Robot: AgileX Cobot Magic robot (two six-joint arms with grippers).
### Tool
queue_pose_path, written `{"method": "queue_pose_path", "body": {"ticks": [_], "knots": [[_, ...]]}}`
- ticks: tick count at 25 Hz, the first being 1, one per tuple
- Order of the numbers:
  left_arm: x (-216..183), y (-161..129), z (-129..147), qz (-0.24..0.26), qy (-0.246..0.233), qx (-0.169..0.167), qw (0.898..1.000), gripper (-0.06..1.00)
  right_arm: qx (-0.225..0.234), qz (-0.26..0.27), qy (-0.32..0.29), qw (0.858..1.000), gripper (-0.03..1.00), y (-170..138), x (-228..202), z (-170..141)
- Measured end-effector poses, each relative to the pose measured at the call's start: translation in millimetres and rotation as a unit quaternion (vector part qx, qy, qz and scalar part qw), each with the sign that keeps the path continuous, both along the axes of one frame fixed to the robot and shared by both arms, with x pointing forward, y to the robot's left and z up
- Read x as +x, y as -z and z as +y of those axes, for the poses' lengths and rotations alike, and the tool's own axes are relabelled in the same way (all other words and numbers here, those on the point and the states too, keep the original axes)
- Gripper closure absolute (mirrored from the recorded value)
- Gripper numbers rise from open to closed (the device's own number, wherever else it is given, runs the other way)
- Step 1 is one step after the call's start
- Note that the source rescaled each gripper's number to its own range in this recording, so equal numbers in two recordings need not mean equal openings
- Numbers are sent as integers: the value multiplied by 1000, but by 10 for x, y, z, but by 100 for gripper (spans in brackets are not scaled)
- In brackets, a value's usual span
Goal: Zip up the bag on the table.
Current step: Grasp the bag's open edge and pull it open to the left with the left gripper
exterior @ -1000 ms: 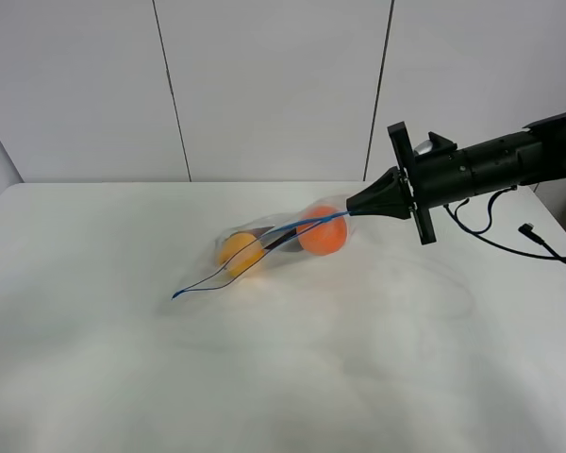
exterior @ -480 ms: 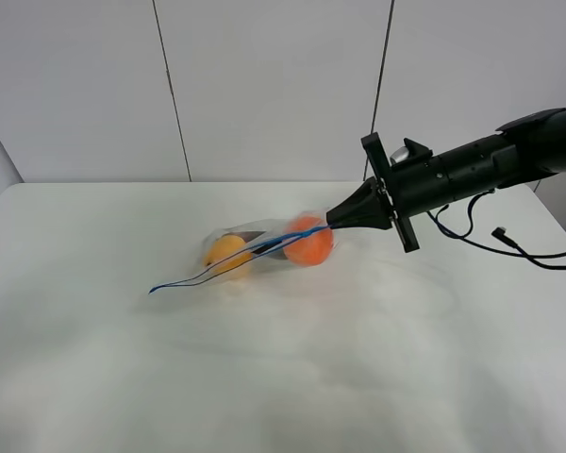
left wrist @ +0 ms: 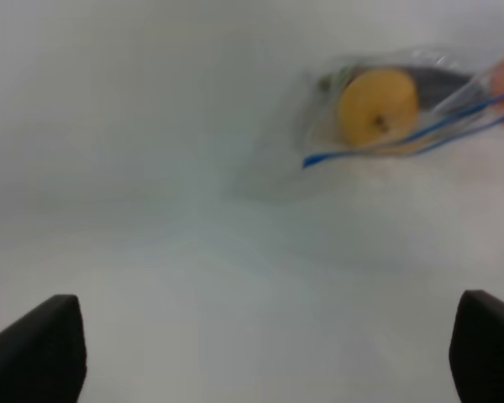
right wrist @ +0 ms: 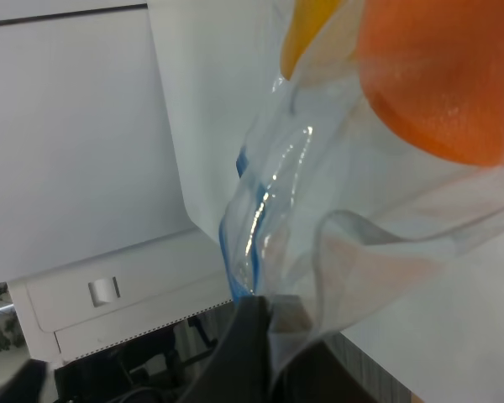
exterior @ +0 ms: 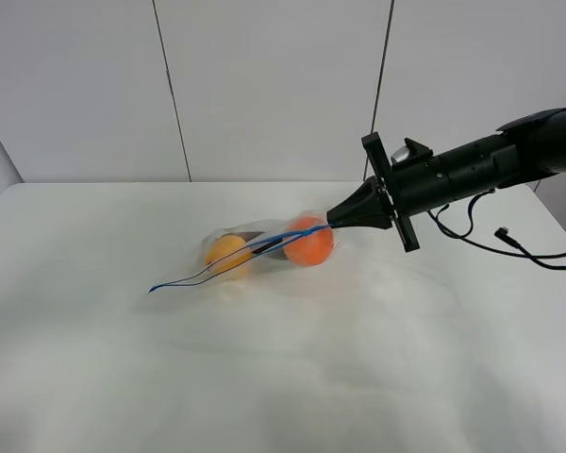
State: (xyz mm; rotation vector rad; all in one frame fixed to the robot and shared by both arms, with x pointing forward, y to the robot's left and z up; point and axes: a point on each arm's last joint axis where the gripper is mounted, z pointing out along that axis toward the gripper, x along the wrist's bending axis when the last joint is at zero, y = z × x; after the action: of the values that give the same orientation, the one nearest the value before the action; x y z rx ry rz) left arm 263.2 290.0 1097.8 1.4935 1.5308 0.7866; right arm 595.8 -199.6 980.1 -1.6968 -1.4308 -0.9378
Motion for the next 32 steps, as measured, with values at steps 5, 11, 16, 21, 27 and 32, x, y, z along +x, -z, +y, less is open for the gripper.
{"method": "queue_pose_path", "body": {"ticks": [5,11,16,21,27,32], "knots": [[514,-338,12,22,27,52,998,-6,0,0,0,1000,97,0,0,0],[1139,-276,29,54,172,277,944,-6,0,0,0,1000,97,0,0,0],[1479,-179,-26,5,297,421,857,-6,0,0,0,1000,97,0,0,0],[1660,-127,-188,-46,350,363,863,-6,0,0,0,1000,97,0,0,0],[1692,-180,-284,-99,369,330,863,-6,0,0,0,1000,97,0,0,0],[1687,-208,-421,-132,391,356,839,-6,0,0,0,1000,97,0,0,0]]}}
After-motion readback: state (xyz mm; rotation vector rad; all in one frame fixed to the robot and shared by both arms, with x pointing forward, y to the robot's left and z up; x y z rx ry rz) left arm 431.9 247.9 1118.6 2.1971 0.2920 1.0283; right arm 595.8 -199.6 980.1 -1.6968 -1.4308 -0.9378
